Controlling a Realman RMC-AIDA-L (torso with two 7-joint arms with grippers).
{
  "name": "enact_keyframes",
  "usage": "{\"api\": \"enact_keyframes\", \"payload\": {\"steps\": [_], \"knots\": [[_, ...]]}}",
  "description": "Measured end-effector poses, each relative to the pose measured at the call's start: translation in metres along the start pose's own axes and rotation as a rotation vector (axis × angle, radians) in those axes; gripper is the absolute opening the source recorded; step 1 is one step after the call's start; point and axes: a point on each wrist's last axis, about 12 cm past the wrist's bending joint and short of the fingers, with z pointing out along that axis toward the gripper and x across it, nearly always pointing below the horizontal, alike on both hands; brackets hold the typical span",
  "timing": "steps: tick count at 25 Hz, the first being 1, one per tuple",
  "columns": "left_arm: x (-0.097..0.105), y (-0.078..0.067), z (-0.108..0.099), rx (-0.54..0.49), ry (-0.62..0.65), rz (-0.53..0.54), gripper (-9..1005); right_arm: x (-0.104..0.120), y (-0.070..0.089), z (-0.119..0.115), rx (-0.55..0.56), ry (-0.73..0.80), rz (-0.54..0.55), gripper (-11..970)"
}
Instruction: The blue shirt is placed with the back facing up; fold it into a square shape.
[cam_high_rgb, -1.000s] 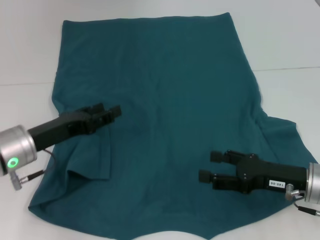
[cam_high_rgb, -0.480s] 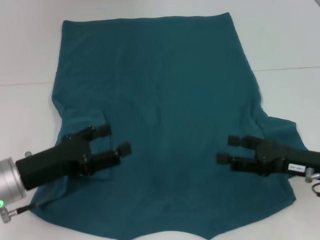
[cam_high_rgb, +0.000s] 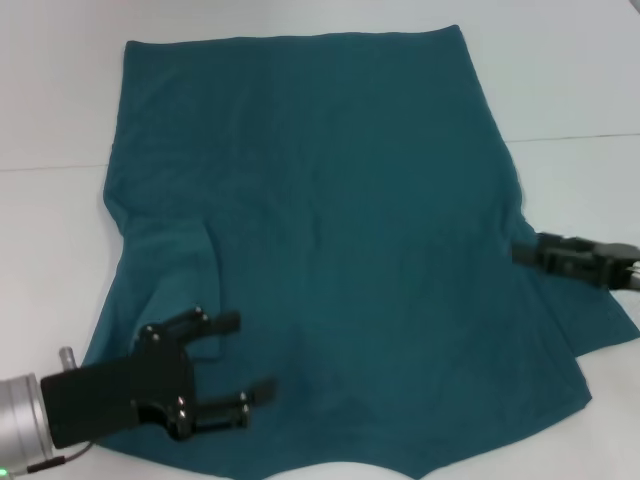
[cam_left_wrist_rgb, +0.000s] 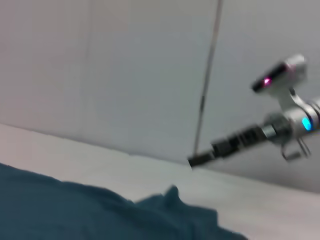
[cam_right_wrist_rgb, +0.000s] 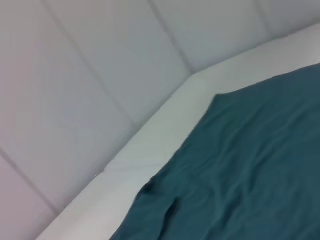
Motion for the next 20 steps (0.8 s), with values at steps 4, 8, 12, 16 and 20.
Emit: {"api": "enact_keyframes", "payload": {"steps": [4,8,12,16,20], "knots": [[0.001,0.0,0.002,0.025,0.039,0.016,907,-0.007,-0.007,-0.015,0.071,-0.017,0.053,941],[0.002,0.001,0.003,0.026,0.051,0.015,907,-0.012,-0.016,-0.03,0.17,-0.002,0.101,941],[0.001,0.002,0.003,0.022,0.048,0.003,907,-0.017,-0.027,-0.04,0.285,0.046,0.156,941],[-0.002,0.009,0.006,0.0,0.067,-0.04,908,-0.024,-0.035,-0.041,0.375,0.066,0.177,941],[-0.003,0.013,0.01,0.002,0.096,-0.06,908,-0.034,-0.042,-0.032,0.454,0.104,0.171,941]]}}
